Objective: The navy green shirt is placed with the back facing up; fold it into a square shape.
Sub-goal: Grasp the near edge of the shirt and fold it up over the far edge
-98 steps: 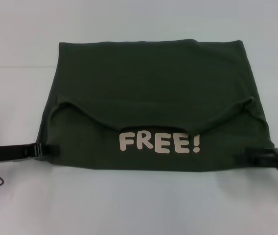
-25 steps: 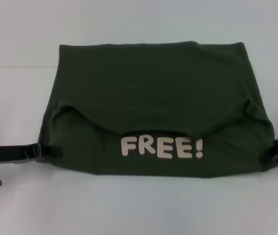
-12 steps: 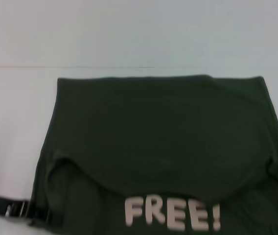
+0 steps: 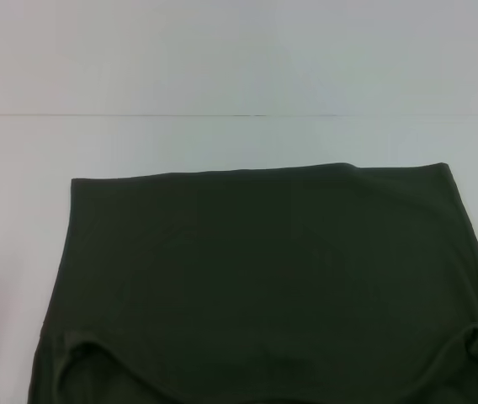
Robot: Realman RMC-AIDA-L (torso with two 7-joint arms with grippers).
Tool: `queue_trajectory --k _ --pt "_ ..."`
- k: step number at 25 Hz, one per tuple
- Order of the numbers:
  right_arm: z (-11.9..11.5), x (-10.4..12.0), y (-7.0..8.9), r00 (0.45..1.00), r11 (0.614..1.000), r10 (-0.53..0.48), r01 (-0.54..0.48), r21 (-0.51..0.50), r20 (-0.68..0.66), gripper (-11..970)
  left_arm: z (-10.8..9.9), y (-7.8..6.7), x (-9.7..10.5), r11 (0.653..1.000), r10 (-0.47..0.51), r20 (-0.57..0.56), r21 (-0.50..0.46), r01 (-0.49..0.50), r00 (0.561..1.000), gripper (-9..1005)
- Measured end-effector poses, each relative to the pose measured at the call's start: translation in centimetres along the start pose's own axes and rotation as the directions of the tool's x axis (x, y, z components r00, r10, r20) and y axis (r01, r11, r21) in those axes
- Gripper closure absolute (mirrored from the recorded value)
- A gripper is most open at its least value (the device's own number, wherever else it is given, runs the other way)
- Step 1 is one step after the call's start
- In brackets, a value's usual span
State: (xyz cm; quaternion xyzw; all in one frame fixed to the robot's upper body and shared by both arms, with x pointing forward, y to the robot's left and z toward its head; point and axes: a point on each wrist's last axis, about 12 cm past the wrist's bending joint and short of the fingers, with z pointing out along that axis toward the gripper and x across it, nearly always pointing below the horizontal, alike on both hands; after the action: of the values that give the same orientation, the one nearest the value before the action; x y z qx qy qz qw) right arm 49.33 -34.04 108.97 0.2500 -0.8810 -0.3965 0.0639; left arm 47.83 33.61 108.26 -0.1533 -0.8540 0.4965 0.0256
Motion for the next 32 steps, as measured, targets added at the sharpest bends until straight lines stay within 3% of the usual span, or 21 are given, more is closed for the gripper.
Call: queue_trajectory --k 6,12,20,25,32 --pt "-0.1 -0.1 0.1 0.999 1.0 0.006 -0.005 -0.022 0.053 902 -0.2 -0.3 -0.2 0.999 0.032 0.017 0.021 -0.033 0.999 964" --pt "-1.1 -0.6 0.3 0.975 0.996 0.025 -0.005 -0.088 0.222 899 -1.7 -0.5 -1.4 0.998 0.027 0.191 0.046 -0.036 0.981 964" --pt "-3.5 -1.5 0.5 0.882 0.981 0.128 -0.047 -0.187 0.453 895 -3.8 -0.2 -3.4 0.997 -0.055 0.466 0.075 0.022 0.883 966" --pt "-4.5 -2.6 -0.3 0.754 0.967 0.223 -0.093 -0.237 0.618 892 -3.8 0.7 -4.6 0.995 -0.096 0.614 0.085 0.056 0.784 965" --pt "-3.7 -3.8 -1.9 0.55 0.947 0.313 -0.124 -0.295 0.774 888 -2.9 1.9 -5.8 0.994 -0.11 0.748 0.074 0.082 0.655 964"
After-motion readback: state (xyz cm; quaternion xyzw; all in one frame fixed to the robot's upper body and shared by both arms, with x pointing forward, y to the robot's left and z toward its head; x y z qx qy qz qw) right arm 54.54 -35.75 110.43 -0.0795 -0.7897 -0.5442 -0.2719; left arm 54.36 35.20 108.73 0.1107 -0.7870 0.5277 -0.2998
